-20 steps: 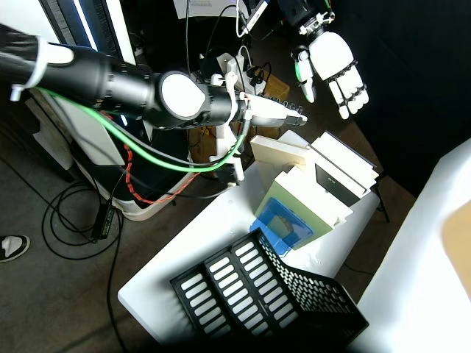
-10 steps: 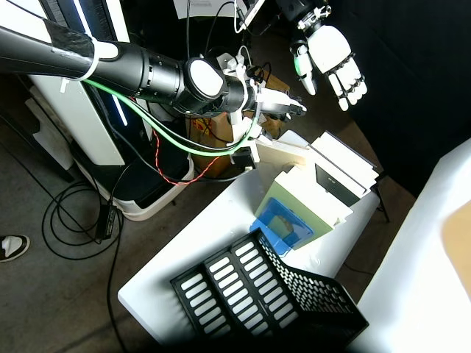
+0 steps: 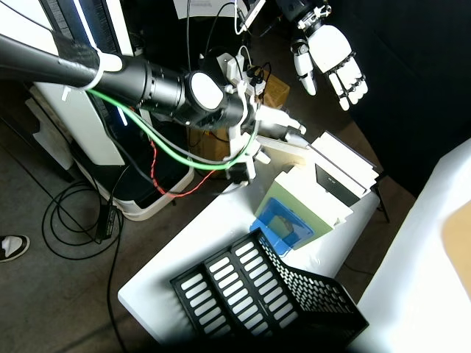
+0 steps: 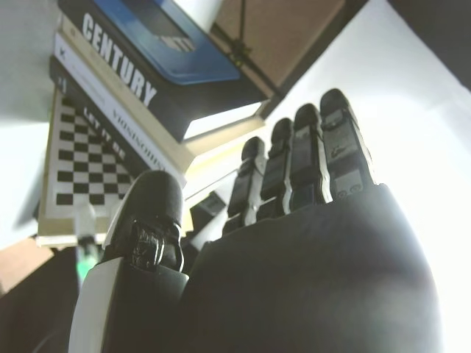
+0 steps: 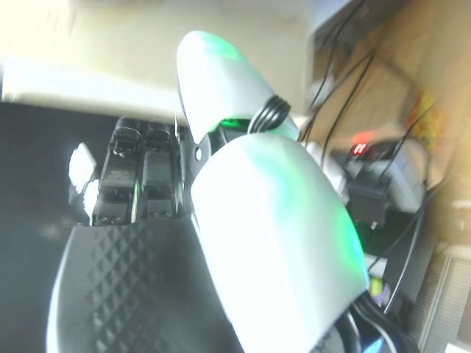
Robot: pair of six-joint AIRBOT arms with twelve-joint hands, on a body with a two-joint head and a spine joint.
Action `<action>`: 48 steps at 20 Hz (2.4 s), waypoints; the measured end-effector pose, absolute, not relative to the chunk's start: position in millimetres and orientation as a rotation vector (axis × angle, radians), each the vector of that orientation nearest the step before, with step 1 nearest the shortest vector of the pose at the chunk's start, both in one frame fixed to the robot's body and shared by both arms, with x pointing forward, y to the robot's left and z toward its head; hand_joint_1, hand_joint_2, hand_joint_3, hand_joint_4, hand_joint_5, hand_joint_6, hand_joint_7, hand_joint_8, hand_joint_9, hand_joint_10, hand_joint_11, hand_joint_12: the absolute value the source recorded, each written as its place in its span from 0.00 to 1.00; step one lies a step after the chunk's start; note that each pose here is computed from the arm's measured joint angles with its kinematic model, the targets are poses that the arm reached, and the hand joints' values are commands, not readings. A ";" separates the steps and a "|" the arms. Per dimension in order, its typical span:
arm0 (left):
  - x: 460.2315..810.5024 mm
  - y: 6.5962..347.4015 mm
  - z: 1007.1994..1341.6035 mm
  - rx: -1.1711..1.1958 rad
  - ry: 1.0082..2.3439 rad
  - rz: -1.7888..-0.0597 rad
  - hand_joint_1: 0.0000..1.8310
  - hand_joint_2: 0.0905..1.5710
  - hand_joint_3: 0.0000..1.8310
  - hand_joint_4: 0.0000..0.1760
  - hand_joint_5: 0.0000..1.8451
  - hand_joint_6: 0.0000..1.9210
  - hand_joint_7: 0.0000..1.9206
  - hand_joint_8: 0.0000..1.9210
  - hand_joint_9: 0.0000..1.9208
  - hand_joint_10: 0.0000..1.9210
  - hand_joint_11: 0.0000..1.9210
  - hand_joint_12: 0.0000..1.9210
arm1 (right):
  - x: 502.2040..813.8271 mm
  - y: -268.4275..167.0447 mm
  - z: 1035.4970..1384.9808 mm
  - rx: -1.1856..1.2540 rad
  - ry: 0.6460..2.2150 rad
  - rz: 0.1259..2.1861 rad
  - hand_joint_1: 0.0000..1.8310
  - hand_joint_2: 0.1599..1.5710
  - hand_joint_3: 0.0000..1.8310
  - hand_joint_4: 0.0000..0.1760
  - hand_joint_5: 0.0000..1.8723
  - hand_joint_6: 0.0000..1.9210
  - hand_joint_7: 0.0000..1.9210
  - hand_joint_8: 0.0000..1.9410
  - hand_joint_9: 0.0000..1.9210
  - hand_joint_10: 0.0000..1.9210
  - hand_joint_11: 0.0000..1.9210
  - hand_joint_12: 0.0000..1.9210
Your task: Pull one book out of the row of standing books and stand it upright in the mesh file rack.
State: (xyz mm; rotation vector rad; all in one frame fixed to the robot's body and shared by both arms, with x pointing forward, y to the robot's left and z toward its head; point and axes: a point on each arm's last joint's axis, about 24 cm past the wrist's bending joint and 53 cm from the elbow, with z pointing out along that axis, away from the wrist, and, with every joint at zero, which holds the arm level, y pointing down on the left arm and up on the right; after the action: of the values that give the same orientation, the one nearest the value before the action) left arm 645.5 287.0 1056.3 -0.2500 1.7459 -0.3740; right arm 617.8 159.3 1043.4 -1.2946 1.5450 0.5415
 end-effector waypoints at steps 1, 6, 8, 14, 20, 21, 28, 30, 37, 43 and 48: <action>645.4 285.2 1056.1 -0.250 1.745 -0.383 0.05 1.00 0.04 0.41 0.01 0.00 0.00 0.00 0.00 0.00 0.00 0.00 | 622.0 161.4 1040.9 -1.290 1.551 0.529 0.81 0.74 0.01 0.33 0.12 0.00 0.13 0.00 0.00 0.00 0.00 0.01; 645.6 285.1 1052.8 -0.256 1.749 -0.390 0.04 1.00 0.05 0.32 0.00 0.00 0.00 0.00 0.00 0.00 0.00 0.00 | 629.1 161.8 1037.9 -1.282 1.559 0.505 0.81 0.74 0.01 0.33 0.12 0.00 0.13 0.00 0.00 0.00 0.00 0.01; 646.1 283.3 1051.3 -0.255 1.748 -0.397 0.07 1.00 0.05 0.32 0.00 0.00 0.00 0.00 0.00 0.00 0.00 0.00 | 633.6 160.9 1034.8 -1.280 1.563 0.494 0.81 0.74 0.01 0.33 0.12 0.00 0.13 0.00 0.00 0.00 0.00 0.01; 645.9 279.5 1051.1 -0.255 1.747 -0.419 0.05 1.00 0.04 0.40 0.00 0.00 0.00 0.00 0.00 0.00 0.00 0.00 | 640.0 154.1 1022.7 -1.274 1.592 0.460 0.81 0.74 0.01 0.33 0.12 0.00 0.13 0.00 0.00 0.00 0.00 0.01; 665.4 249.7 1075.9 -0.163 1.686 -0.499 0.00 1.00 0.04 0.47 0.00 0.00 0.00 0.00 0.00 0.00 0.00 0.00 | 639.3 148.9 1024.4 -1.283 1.584 0.455 0.81 0.74 0.01 0.33 0.12 0.00 0.13 0.00 0.00 0.00 0.00 0.01; 663.9 245.0 1076.5 -0.140 1.686 -0.506 0.00 1.00 0.04 0.46 0.00 0.00 0.00 0.00 0.00 0.00 0.00 0.00 | 640.7 146.2 1025.4 -1.281 1.583 0.457 0.81 0.74 0.01 0.33 0.12 0.00 0.13 0.00 0.00 0.00 0.00 0.01; 672.3 232.7 1105.7 -0.072 1.624 -0.534 0.02 1.00 0.04 0.49 0.00 0.00 0.00 0.00 0.00 0.00 0.00 0.00 | 643.5 130.9 1044.0 -1.257 1.569 0.506 0.81 0.74 0.00 0.33 0.12 0.00 0.13 0.00 0.00 0.00 0.00 0.01; 671.1 225.1 1111.8 -0.029 1.605 -0.547 0.02 1.00 0.04 0.44 0.01 0.00 0.00 0.00 0.00 0.00 0.00 0.00 | 641.9 129.4 1045.4 -1.260 1.564 0.511 0.81 0.74 0.00 0.33 0.12 0.00 0.13 0.00 0.00 0.00 0.00 0.01; 677.8 216.9 1127.6 0.024 1.584 -0.556 0.00 0.99 0.02 0.53 0.00 0.00 0.00 0.00 0.00 0.00 0.00 0.00 | 643.0 119.0 1052.0 -1.245 1.563 0.539 0.50 0.62 0.00 0.00 0.17 0.01 0.21 0.01 0.14 0.23 0.00 0.69; 685.8 191.8 1148.6 0.125 1.545 -0.586 0.00 0.99 0.01 0.79 0.00 0.00 0.00 0.00 0.00 0.00 0.00 0.00 | 647.0 105.3 1058.4 -1.220 1.571 0.551 0.53 0.56 0.00 0.00 0.18 0.03 0.21 0.02 0.13 0.31 0.00 0.72; 686.0 187.1 1145.2 0.131 1.561 -0.592 0.03 0.98 0.00 0.79 0.00 0.00 0.00 0.00 0.00 0.00 0.00 0.00 | 643.5 113.8 1066.9 -1.206 1.554 0.606 0.75 0.66 0.00 0.00 0.48 0.55 0.60 0.38 0.45 0.64 0.18 0.92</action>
State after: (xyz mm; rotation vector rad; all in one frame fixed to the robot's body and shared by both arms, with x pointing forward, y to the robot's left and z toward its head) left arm 686.0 187.1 1145.2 0.1312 1.5612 -0.5921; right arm 643.5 113.8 1066.9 -1.2063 1.5545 0.6059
